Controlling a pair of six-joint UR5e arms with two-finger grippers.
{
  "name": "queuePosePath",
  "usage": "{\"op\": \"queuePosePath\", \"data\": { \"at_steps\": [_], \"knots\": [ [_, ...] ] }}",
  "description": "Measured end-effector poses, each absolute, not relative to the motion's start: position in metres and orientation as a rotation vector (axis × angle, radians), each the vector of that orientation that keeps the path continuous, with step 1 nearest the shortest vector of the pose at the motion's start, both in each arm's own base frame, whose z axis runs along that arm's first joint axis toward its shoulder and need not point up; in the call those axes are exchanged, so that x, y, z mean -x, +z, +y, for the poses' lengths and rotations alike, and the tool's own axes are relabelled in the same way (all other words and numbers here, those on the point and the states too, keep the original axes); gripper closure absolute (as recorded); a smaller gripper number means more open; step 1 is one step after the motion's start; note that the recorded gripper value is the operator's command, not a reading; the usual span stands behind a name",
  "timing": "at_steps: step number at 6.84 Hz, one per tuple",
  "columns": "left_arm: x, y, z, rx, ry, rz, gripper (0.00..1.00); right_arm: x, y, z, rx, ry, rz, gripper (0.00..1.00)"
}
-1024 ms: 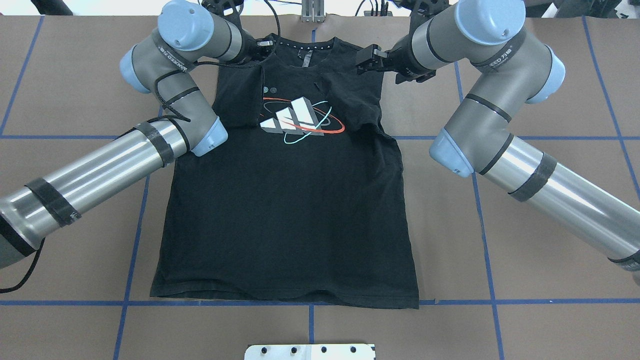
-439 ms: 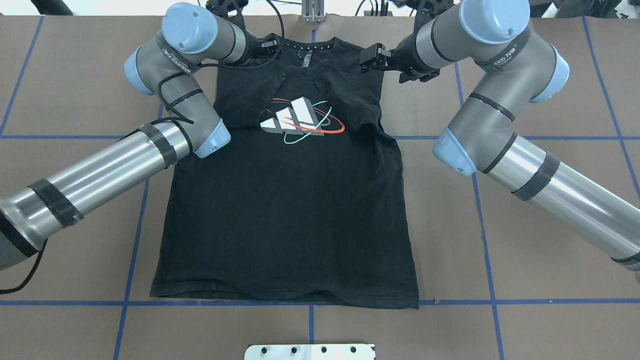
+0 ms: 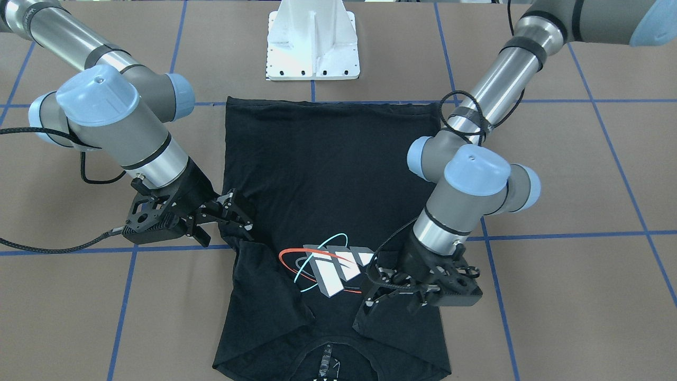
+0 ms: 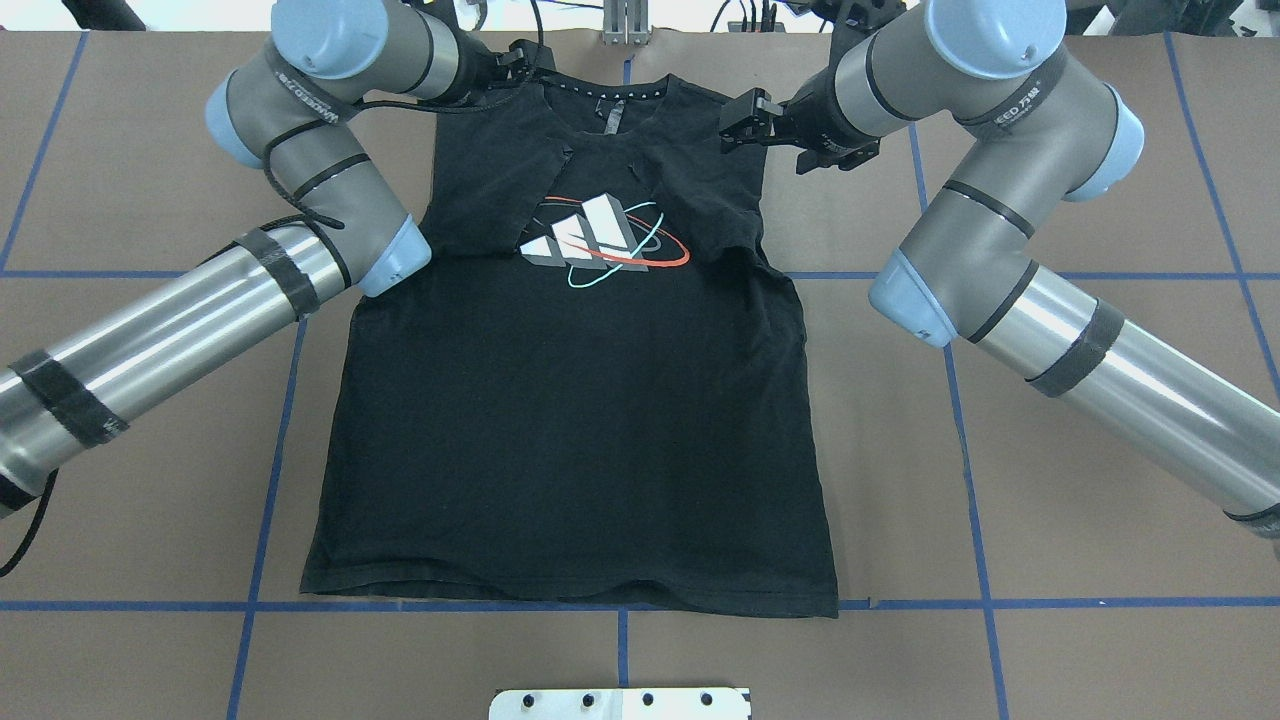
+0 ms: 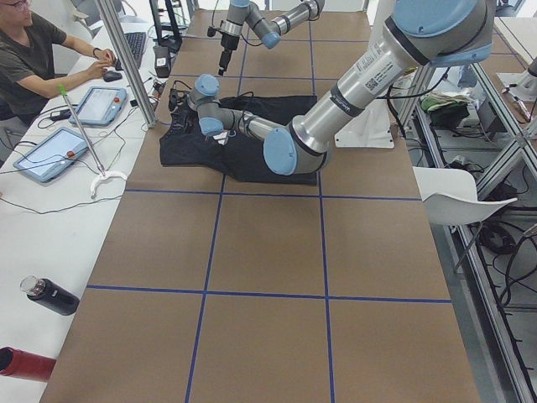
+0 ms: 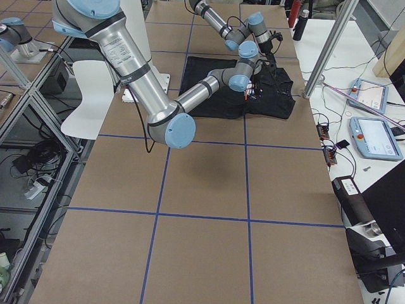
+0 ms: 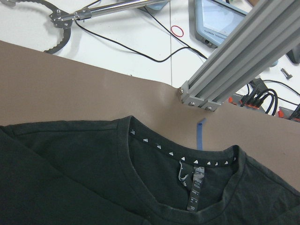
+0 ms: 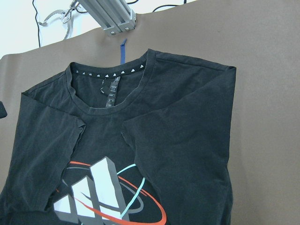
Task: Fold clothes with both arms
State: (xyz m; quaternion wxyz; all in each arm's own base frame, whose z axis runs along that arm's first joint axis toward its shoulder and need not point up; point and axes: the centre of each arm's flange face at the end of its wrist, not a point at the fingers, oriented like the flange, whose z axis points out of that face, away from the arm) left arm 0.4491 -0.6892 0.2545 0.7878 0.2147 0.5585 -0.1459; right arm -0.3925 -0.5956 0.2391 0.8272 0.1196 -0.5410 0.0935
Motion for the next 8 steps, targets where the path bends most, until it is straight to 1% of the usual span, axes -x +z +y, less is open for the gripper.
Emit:
{"op": "queuePosePath", "data": {
  "at_steps": [2,3,6,8],
  "knots": [
    [-0.402,0.275,-0.639,-0.395,-0.250,1.257,0.00,0.369,0.250,-0.569,-0.189,0.202,-1.185,0.00],
    [-0.378,0.297,-0.607,-0.351,-0.238,1.250,0.00,0.354,0.263,-0.540,-0.156,0.215,-1.190,0.00],
    [-0.292,0.386,-0.489,-0.279,-0.237,1.274,0.00,0.344,0.304,-0.419,-0.016,0.195,-1.175,0.00],
    [-0.294,0.428,-0.426,-0.216,-0.241,1.363,0.00,0.352,0.322,-0.349,0.053,0.179,-1.144,0.00]
  ]
}}
